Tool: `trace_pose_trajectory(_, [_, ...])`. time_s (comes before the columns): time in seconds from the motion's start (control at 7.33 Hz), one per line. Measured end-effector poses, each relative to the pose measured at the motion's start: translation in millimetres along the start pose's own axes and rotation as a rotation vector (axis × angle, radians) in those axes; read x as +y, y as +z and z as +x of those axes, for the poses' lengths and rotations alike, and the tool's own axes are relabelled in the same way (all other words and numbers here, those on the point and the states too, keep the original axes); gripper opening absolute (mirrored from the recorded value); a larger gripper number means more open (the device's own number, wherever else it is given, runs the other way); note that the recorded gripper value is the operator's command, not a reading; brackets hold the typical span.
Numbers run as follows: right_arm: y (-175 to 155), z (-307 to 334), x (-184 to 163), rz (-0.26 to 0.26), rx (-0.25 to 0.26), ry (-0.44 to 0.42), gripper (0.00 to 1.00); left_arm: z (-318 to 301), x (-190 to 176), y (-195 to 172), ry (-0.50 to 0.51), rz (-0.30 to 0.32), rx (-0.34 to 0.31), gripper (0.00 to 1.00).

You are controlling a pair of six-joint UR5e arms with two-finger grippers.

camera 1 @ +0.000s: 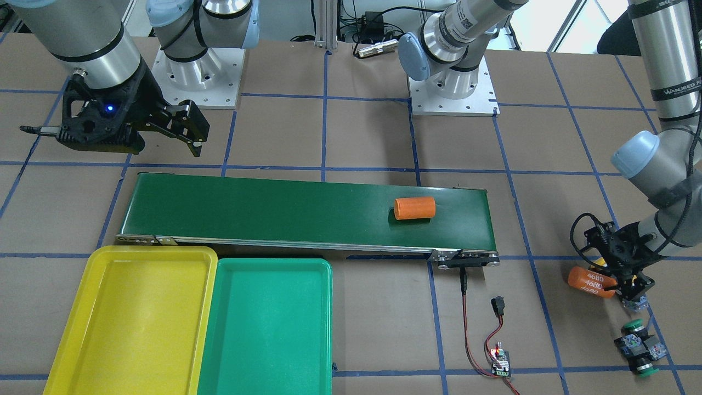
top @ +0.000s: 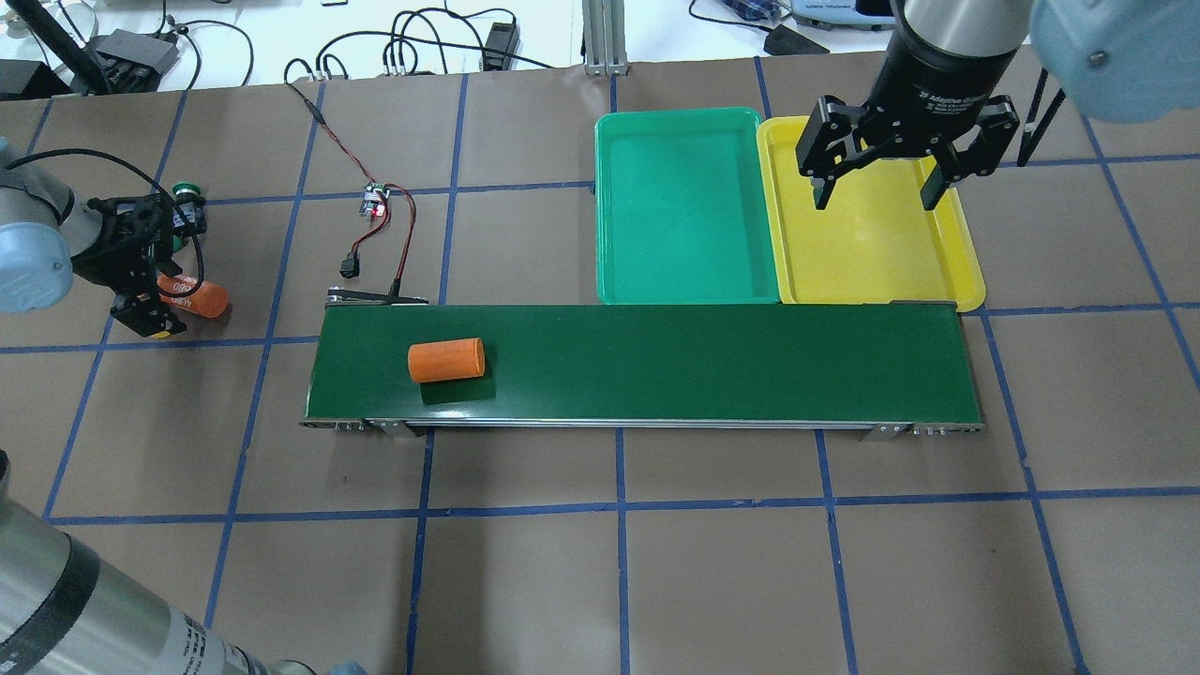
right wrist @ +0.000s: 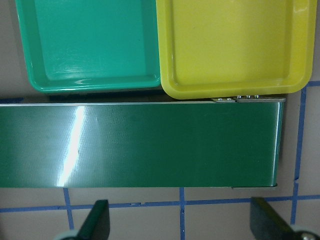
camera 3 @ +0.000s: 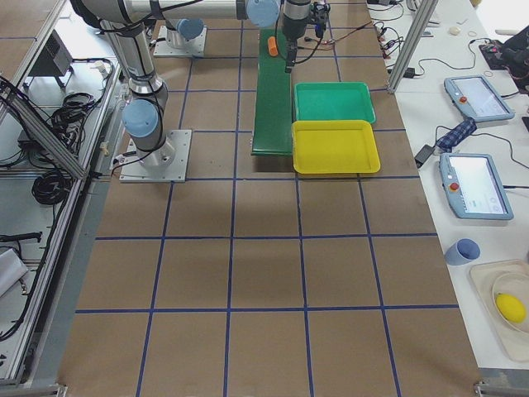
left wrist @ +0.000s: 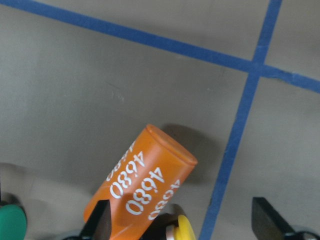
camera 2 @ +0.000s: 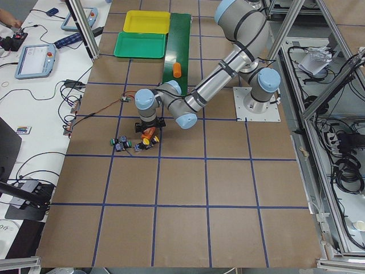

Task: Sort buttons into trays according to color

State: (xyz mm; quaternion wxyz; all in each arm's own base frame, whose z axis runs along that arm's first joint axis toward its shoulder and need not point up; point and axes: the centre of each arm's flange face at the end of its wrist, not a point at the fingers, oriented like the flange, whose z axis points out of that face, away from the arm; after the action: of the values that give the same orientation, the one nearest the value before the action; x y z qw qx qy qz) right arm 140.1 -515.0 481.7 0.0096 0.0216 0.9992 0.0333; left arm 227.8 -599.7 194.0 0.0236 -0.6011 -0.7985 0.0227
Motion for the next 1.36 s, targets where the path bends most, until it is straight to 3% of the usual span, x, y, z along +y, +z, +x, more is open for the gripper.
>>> trace_pose_trajectory(0.27, [4,-3,4,-0.031,0.003,0.001,1.0,-4,-3,6,0.01,0.006,0.001,1.0])
trace_pose_trajectory(0.82, [4,-2,1,-0.003,0.007,-0.015,1.0,-12,-30,1,0.096,0.0,-0.023,1.0])
trace_pose_trajectory(1.23, [41,8,13,-0.053,0.008,-0.125,1.0,-16,-27,10,0.101,0.003,-0.019,1.0])
trace_pose_trajectory(1.36, [53,13,18,-0.054,0.006,-0.158,0.99,-17,-27,16,0.097,0.013,-0.015,0.85])
